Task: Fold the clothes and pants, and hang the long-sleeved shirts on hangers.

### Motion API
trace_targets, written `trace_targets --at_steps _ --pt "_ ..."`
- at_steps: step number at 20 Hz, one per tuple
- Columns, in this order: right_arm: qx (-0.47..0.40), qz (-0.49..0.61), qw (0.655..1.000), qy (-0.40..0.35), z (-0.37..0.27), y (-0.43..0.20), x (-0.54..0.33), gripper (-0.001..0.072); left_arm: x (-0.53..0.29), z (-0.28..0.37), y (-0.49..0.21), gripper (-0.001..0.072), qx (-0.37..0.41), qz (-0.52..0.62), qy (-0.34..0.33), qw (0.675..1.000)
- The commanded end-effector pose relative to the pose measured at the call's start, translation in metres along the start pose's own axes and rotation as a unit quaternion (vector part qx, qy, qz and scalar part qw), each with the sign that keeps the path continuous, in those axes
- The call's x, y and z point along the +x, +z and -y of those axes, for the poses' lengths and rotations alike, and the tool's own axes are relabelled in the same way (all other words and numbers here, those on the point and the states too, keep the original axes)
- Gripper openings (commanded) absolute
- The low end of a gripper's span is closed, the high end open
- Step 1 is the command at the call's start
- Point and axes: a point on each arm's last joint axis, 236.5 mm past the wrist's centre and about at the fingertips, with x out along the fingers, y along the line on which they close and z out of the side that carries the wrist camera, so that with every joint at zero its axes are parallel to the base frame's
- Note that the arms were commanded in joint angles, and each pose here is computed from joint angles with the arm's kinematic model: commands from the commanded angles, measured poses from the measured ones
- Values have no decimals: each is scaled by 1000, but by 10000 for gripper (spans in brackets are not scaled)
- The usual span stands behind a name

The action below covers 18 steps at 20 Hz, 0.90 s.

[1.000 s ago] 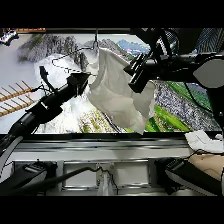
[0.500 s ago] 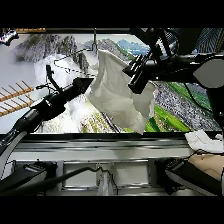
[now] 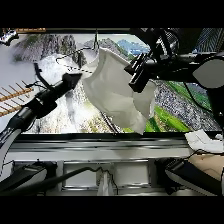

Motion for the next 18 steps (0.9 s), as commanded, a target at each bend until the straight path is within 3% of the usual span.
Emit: trace_targets --at_steps 1,13,18 --pt "-7 -8 1000 -14 6 -4 0 18 -18 -14 42 14 -27 45 6 999" --pt "-49 -106 991 -64 33 -48 -8 17 -47 -12 93 14 -29 94 -18 995" --pt "-72 -143 981 -106 54 -63 -14 16 -63 89 105 13 28 94 -139 985"
